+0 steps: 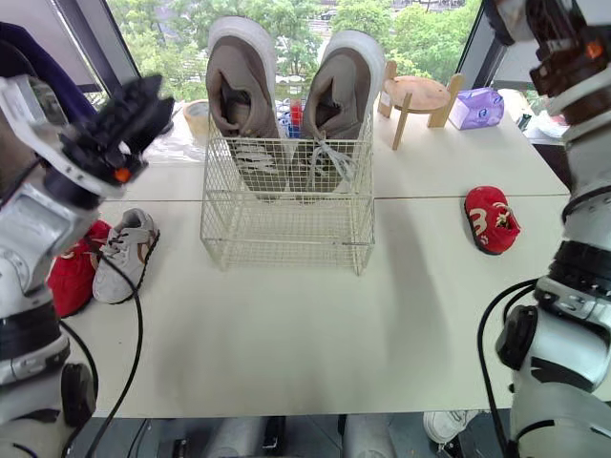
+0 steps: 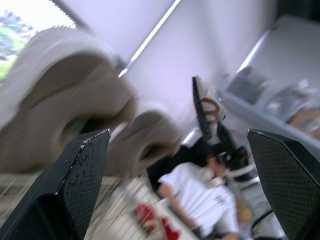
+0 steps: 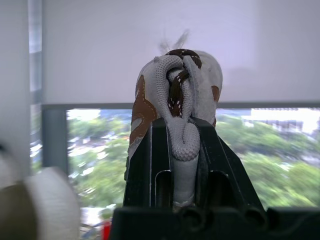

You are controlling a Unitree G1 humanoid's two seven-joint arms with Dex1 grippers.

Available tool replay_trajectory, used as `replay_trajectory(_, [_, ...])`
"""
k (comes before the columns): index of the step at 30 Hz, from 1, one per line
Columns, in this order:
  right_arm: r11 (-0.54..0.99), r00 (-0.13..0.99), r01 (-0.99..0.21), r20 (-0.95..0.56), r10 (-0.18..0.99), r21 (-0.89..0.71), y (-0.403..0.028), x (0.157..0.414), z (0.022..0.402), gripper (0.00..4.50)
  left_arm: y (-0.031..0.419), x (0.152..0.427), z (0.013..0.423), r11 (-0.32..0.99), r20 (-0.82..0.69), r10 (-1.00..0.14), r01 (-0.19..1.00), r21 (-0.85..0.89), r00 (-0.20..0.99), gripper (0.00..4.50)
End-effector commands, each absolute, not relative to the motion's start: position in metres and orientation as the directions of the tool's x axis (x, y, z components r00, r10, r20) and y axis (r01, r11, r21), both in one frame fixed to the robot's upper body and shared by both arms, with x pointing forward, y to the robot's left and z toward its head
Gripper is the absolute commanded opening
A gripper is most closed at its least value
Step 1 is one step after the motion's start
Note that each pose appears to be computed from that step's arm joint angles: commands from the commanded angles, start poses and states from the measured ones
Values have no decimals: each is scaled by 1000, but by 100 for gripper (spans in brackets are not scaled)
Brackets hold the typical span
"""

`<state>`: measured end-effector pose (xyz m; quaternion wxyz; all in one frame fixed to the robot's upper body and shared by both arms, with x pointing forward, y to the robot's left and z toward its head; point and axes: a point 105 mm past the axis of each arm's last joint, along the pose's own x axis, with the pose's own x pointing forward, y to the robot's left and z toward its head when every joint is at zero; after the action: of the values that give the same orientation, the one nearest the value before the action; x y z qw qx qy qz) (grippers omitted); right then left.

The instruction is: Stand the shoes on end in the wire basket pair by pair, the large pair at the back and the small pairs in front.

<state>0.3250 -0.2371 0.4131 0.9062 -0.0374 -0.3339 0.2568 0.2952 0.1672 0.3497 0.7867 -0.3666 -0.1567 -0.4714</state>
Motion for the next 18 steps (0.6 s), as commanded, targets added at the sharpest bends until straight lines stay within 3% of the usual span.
replay_trajectory(1, [725, 499, -522, 528, 687, -449, -198, 297, 437, 1, 168, 286, 373, 190, 647, -638, 900, -393, 417, 450])
replay_trajectory(3, [579, 386, -563, 432, 815, -590, -166, 280, 445, 1, 153, 284, 379, 136, 619, -700, 917, -374, 356, 450])
replay_trajectory(7, [354, 262, -596, 242, 934, -721, -133, 264, 438, 1, 143, 284, 384, 95, 574, -760, 924, -369, 307, 450])
replay_trajectory(12, [201, 144, -624, 141, 979, -755, -113, 253, 428, 1, 137, 285, 388, 92, 553, -781, 930, -356, 289, 450])
replay_trajectory(18, [148, 120, -606, 94, 988, -782, -107, 255, 420, 1, 138, 281, 396, 67, 554, -792, 938, -339, 257, 450])
